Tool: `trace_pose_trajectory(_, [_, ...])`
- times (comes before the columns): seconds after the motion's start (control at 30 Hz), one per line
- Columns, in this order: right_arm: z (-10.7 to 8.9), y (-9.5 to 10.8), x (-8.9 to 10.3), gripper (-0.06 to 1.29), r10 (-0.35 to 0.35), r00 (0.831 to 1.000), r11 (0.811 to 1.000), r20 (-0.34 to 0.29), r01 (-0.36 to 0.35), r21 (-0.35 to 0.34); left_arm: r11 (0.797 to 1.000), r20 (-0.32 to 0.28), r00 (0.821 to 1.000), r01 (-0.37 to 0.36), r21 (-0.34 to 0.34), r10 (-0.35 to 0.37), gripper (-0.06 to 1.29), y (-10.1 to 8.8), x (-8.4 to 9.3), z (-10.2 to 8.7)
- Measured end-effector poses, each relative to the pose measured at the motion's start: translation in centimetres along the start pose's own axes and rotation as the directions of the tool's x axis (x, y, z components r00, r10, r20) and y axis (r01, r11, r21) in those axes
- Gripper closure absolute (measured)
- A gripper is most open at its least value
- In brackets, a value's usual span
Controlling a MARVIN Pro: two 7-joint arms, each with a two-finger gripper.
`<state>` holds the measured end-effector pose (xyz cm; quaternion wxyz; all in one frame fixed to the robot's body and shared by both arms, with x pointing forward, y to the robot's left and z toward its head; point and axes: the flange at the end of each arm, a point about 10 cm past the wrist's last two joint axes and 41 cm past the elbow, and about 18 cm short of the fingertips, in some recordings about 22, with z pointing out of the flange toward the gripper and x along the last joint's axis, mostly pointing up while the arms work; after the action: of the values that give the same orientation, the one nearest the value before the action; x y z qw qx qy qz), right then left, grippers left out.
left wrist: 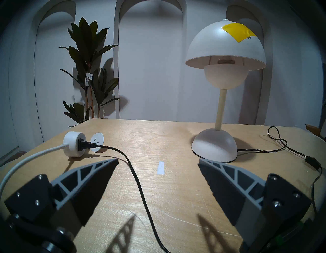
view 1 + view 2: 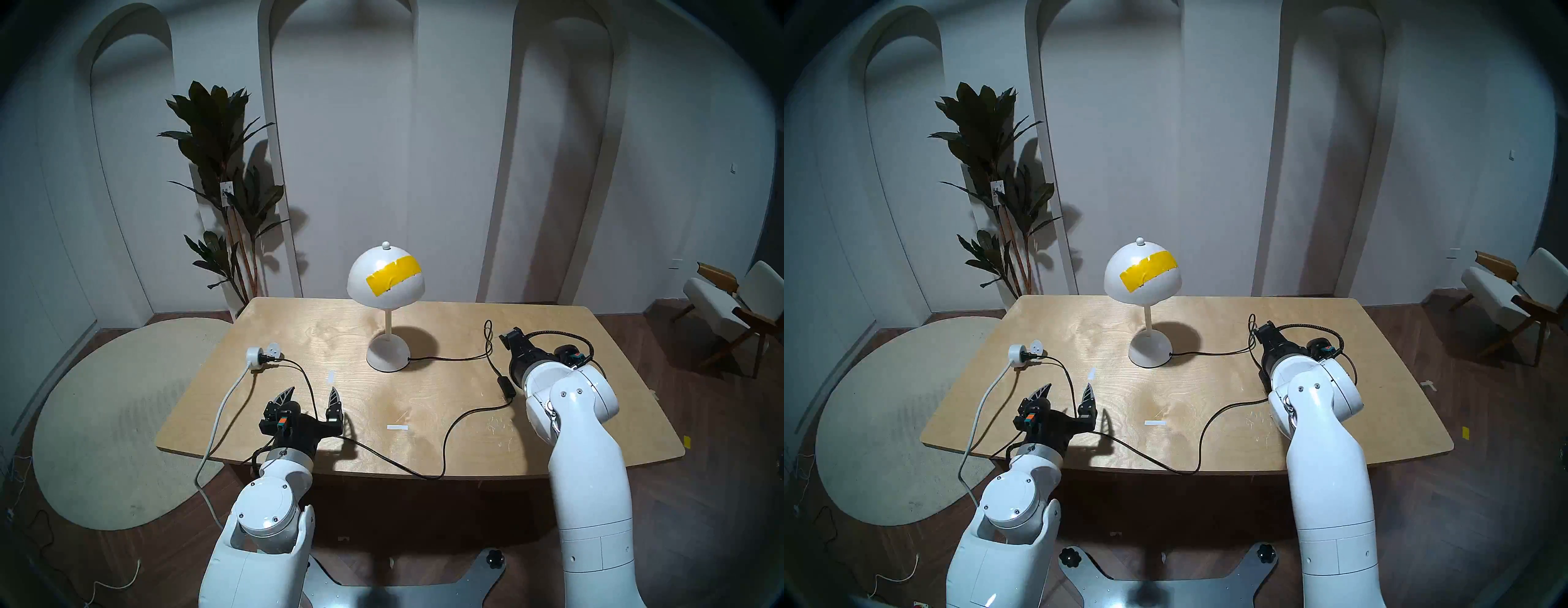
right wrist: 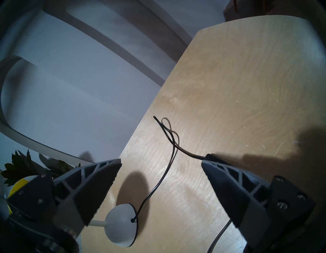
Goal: Turn on the table lamp by pressing the switch
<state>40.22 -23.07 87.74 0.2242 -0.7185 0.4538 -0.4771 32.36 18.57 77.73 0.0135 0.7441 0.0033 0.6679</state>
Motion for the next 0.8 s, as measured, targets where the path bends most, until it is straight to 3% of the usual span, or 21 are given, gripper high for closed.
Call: trace_pose_trajectory(0.8, [1.4, 1.2, -0.2, 0.00, 0.083, 0.995, 0.996, 0.050, -0.081, -0.042, 1.000, 0.000, 1.000, 0.000, 0.000, 0.000, 0.00, 0.0, 0.0, 0.0])
